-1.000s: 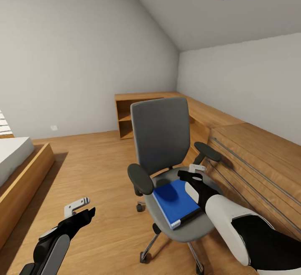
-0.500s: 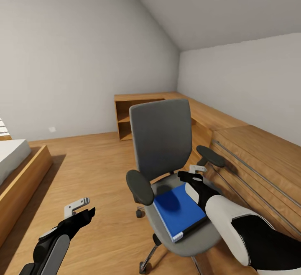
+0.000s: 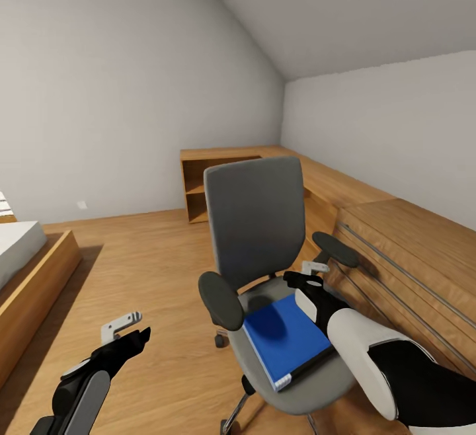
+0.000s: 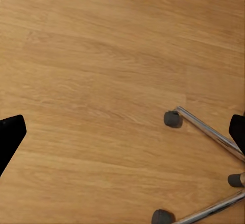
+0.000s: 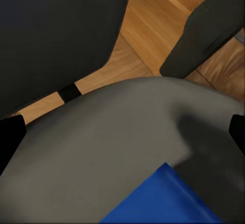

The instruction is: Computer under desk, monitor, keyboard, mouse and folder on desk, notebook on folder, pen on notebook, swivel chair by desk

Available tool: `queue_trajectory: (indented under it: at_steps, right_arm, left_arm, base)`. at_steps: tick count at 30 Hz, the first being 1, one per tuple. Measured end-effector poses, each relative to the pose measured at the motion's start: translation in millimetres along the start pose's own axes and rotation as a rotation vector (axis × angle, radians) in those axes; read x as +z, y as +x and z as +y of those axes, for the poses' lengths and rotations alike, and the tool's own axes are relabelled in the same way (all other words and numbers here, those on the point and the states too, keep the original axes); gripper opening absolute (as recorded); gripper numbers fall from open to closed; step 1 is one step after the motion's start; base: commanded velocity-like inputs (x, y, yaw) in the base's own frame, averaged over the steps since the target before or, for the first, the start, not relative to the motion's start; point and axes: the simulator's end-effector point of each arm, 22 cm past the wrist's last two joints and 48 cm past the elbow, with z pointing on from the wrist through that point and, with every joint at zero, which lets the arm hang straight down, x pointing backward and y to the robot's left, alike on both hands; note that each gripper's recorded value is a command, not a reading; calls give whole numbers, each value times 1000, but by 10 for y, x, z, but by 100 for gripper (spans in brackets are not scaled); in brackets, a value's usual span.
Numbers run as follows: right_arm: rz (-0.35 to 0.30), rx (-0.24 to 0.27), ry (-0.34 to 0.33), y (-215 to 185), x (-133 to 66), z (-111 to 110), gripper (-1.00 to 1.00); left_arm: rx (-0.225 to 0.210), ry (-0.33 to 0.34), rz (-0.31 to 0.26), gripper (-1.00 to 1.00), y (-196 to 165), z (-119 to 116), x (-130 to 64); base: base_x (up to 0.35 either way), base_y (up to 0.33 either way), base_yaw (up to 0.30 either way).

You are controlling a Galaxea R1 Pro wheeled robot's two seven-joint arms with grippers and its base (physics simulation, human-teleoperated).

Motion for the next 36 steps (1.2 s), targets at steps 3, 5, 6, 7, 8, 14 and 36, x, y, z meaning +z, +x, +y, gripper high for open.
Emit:
queue_trajectory:
  at_steps: [3, 5, 6, 7, 8, 14, 36]
  right_arm:
    - [0, -1, 1, 62, 23, -8, 100]
    - [0, -1, 0, 106, 38, -12, 100]
    - [1, -1, 0, 127, 45, -13, 100]
    - [1, -1, 0, 147, 53, -17, 100]
    - [15, -1, 1, 199, 61, -26, 100]
    - [55, -7, 5, 408, 110, -78, 100]
    - [63, -10, 20, 580, 184, -202, 100]
  left_arm:
    - [-1, -2, -2, 100, 48, 21, 30]
    - [-1, -3, -3, 100, 82, 35, 51]
    - [-1, -2, -4, 100, 99, 41, 60]
    - [-1, -2, -4, 100, 115, 47, 70]
    - [-2, -3, -5, 100, 129, 55, 79]
    - [-1, -2, -6, 100, 241, 89, 142]
    - [-1, -2, -6, 100, 392, 139, 224]
  base:
    - [0, 0, 0]
    - [0, 0, 0]
    - [0, 0, 0]
    - [0, 0, 0]
    - [0, 0, 0]
    - [0, 0, 0]
    - [0, 0, 0]
